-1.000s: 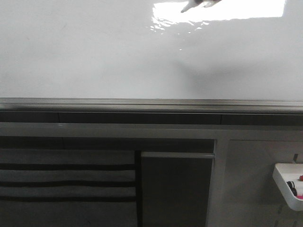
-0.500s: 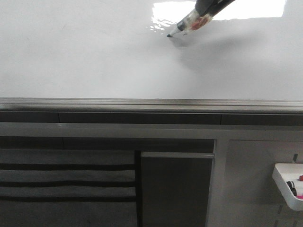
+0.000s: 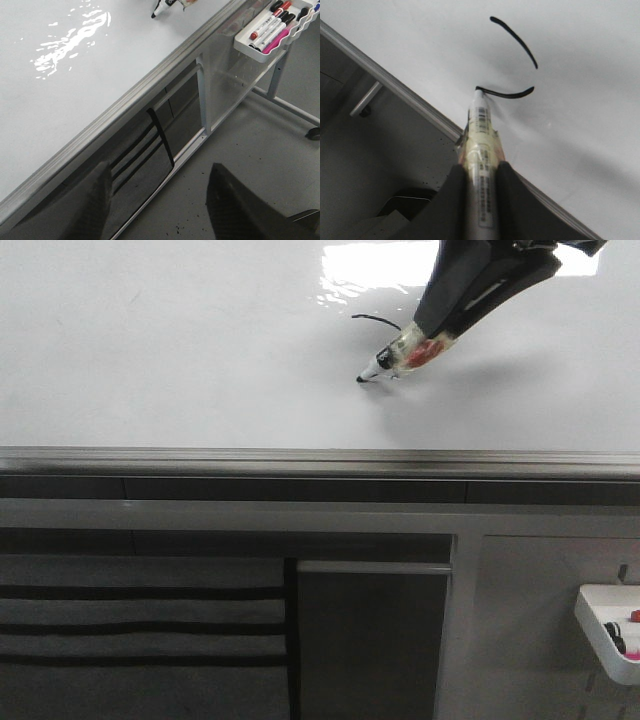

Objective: Write number 3 on whiteboard

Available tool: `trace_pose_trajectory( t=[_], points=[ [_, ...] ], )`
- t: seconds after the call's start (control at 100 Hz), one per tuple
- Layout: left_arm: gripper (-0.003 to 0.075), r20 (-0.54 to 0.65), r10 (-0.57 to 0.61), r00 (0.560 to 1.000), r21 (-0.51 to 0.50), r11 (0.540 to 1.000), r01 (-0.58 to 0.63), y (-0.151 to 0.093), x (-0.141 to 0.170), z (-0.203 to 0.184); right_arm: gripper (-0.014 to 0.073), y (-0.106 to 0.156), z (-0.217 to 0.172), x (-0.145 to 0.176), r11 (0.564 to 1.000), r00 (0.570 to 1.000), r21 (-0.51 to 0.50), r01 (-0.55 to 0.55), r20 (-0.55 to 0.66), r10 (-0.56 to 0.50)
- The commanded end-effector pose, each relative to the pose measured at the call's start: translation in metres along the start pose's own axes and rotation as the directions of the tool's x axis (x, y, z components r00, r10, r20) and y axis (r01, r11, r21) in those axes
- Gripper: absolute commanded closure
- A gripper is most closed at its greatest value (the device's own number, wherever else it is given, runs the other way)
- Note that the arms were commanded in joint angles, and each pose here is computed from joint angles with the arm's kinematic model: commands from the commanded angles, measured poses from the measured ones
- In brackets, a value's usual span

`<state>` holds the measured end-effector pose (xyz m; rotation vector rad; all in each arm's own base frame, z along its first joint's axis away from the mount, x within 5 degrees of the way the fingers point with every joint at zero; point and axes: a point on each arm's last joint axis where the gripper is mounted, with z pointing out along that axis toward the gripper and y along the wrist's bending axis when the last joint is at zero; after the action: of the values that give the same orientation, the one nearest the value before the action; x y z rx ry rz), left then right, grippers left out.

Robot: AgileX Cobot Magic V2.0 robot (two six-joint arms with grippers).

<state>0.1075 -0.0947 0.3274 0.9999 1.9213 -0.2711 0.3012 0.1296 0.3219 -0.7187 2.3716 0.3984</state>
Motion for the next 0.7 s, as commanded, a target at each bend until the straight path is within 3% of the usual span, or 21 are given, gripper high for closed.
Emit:
trace_pose_trajectory(
  t=[0.0,0.09,0.26,0.52,0.64,0.69],
  points=[
    [0.033,0.094,-0.013,0.995,-0.017,1.0,0.015,0.003,-0.014,-0.005,0.0593,-0.013,-0.021,-0.013,0.994,0.99,0.106,-0.001,0.14,-0.014],
    [0.0329,0.094,-0.011,0.996,-0.018,1.0,0.013,0.003,-0.014,-0.005,0.0593,-0.02,-0.032,-0.002,0.99,0.997,0.142,-0.012,0.074,0.001],
    [0.033,0.091,-0.007,0.996,-0.021,1.0,0.009,0.003,-0.014,-0.005,0.0593,-0.014,-0.025,0.02,0.995,1.0,0.101,-0.026,-0.014,0.027],
    [0.033,0.094,0.017,0.995,-0.036,0.999,-0.013,0.004,-0.014,-0.004,0.0593,0.015,0.012,-0.005,0.997,0.989,0.071,0.038,0.142,-0.048],
    [0.033,0.073,0.06,0.996,-0.034,0.998,-0.057,0.004,-0.014,0.002,0.0593,0.028,0.009,-0.017,0.997,0.989,0.026,0.07,0.127,-0.073],
    [0.033,0.062,0.076,0.995,-0.03,0.997,-0.075,0.004,-0.016,0.006,0.0593,0.038,0.002,-0.017,0.991,0.986,0.001,0.13,0.107,-0.13]
  ],
)
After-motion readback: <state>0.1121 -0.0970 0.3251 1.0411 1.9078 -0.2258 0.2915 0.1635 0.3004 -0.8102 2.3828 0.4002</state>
